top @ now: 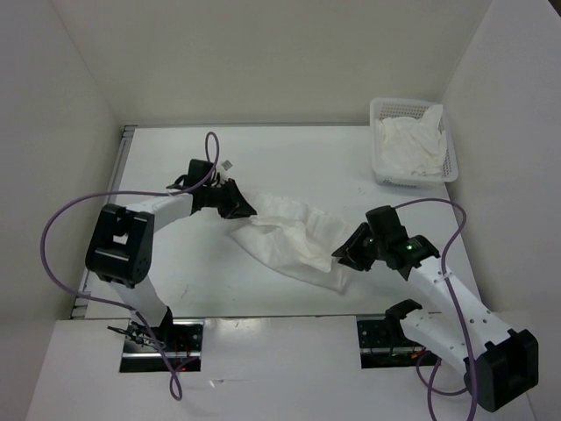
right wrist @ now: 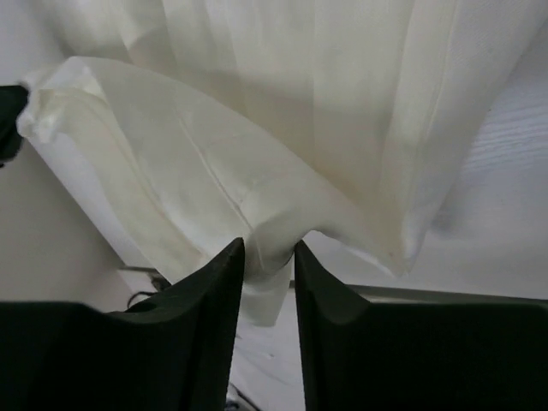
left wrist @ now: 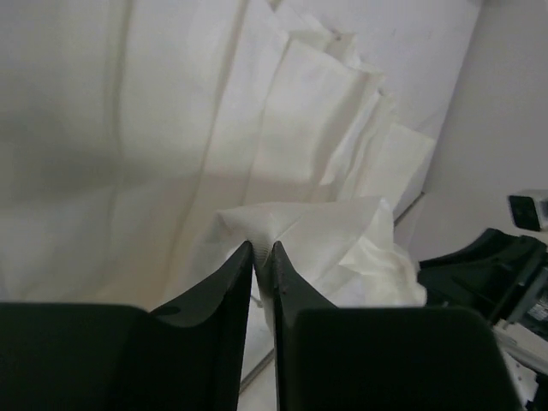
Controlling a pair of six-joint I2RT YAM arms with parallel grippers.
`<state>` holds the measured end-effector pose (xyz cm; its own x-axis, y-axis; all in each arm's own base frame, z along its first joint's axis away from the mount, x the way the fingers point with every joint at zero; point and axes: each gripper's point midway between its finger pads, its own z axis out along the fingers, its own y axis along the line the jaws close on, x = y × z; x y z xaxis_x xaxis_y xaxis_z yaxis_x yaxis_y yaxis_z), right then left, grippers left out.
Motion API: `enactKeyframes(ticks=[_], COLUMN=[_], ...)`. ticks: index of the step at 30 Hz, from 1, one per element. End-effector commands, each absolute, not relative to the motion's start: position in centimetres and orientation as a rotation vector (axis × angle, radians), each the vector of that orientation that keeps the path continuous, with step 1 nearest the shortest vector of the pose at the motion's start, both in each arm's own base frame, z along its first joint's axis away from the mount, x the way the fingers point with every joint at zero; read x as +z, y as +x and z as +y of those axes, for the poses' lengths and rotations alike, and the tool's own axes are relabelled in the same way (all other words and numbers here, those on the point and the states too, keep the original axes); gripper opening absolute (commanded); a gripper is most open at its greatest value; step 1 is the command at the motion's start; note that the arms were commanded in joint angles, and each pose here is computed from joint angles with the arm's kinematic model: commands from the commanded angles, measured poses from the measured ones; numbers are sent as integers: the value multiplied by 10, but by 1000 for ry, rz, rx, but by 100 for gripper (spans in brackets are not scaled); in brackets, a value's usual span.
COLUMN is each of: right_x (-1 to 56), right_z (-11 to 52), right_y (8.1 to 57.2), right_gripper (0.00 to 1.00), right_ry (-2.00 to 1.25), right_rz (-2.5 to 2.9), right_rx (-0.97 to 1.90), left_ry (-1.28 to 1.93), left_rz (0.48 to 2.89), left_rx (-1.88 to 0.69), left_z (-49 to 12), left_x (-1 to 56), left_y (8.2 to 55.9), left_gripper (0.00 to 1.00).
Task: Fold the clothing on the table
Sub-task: Fold the skirt
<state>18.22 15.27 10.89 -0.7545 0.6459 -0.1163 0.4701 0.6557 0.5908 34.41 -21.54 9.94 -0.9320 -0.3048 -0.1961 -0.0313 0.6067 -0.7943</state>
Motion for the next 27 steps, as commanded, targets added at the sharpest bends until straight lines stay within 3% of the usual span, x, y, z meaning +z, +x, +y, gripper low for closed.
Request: enactKeyframes(ticks=[1,6,11,16,18,21,23,25,26,27], right_x=[140,201,213,206,187,179,176,169,169,165], right_z=[148,119,97,121,131,154,169,172,173,178], right_y=[214,251,287,297,291,270,254,246,245,241], right_gripper=[38,39,39,42,42,29,28,45,67,68], right_ry=[858,868,832,613,515,350,262,165,130,35], right_rz=[2405,2134,2083,2236,2349,2433,2477,2512,2515,2535], right_rx=[769,664,552,578,529,518,537,507,509,526], left_ry=[-270,-334,-426,-428,-374,-313,-269,-251,-232,-227], left_rz=[2511,2524,2441,2351,2310,2273,2235,2254,2238,2260], left_rx=[-1190,-1098,-1062,-1041,-1074,-1140,-1174,-1205,-1219,-1225], left_z=[-218,-215,-196,-179,-181,-186,-187,-192,-192,-197], left_x=[88,65,81,118,143,169,187,181,190,183], left_y=[368,396,443,474,467,445,431,412,404,395], left_gripper=[22,24,24,24,24,26,28,28,28,28])
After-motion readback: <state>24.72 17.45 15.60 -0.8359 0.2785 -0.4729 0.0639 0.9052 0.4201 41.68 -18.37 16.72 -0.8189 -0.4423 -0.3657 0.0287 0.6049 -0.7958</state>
